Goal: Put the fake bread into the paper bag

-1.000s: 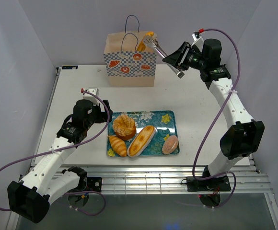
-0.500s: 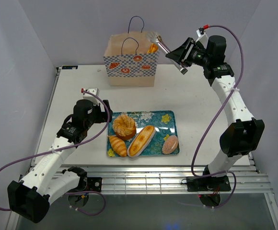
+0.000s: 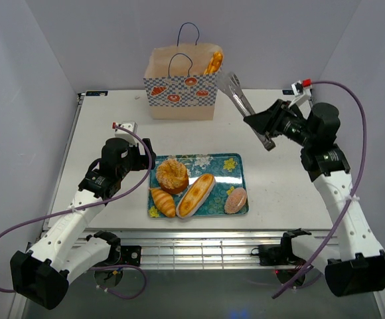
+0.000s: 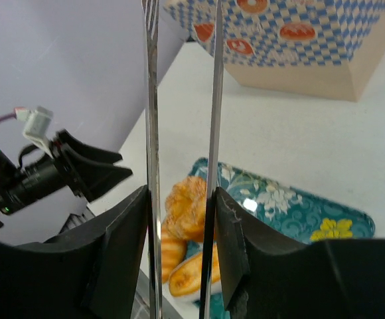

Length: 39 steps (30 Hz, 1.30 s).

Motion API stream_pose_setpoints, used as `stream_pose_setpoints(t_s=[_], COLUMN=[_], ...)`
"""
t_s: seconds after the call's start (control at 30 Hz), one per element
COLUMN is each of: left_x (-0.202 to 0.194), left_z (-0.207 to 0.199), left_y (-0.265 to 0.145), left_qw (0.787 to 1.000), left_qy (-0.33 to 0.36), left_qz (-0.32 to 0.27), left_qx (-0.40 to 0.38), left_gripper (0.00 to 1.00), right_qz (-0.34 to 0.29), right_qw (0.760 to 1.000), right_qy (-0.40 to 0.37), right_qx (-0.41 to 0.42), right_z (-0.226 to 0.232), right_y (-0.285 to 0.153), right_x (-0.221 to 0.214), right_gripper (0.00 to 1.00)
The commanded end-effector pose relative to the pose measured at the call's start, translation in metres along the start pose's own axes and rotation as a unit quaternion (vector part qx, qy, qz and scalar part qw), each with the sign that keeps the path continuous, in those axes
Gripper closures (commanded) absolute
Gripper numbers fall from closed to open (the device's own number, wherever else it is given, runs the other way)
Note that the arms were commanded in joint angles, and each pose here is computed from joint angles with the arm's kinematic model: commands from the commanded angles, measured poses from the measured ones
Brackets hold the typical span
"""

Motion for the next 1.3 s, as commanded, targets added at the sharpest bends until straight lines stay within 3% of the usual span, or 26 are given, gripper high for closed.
stream_pose_setpoints(t_s=[0.0, 0.07, 0.1, 0.2, 0.4, 1.03, 1.27], left_x=[0.016, 0.016, 0.015, 0.015, 0.015, 0.014, 0.013], left_z=[-0.002, -0.001, -0.001, 0.0, 0.002, 0.002, 0.002], left_y=[-0.008, -0.007, -0.006, -0.006, -0.005, -0.005, -0.004], left_qw=[0.999, 1.0, 1.0, 1.0, 1.0, 1.0, 1.0], left_qy=[0.005, 0.005, 0.004, 0.003, 0.004, 0.004, 0.004], left_qz=[-0.032, -0.03, -0.025, -0.025, -0.024, -0.023, -0.02], left_qx=[-0.009, -0.003, 0.0, 0.007, 0.016, 0.021, 0.019], left_gripper=[0.02, 0.02, 0.02, 0.02, 0.02, 0.02, 0.02], right_qz=[0.015, 0.023, 0.065, 0.113, 0.196, 0.157, 0.179], right_qw=[0.999, 0.997, 0.995, 0.989, 0.975, 0.977, 0.975], right_qy=[-0.031, -0.055, -0.051, -0.058, -0.078, -0.1, -0.104], right_qx=[-0.033, -0.053, -0.061, -0.07, -0.071, -0.101, -0.082], right_z=[-0.019, -0.023, -0.032, -0.041, -0.04, -0.013, -0.007], right_y=[-0.012, -0.022, -0.022, -0.028, -0.023, -0.002, 0.017], right_x=[-0.039, -0.06, -0.089, -0.139, -0.2, -0.203, -0.209], right_gripper=[0.52, 0.52, 0.52, 0.52, 0.52, 0.48, 0.47])
Point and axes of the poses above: each gripper's point midway between its finger pads, its own y axis out along the fingers, its own z axis along the line the jaws close on, x = y × z, the point moved 10 cm from there along -y, back along the fingers, and after that the axes turned 10 degrees about y, right-handed, at the moved point
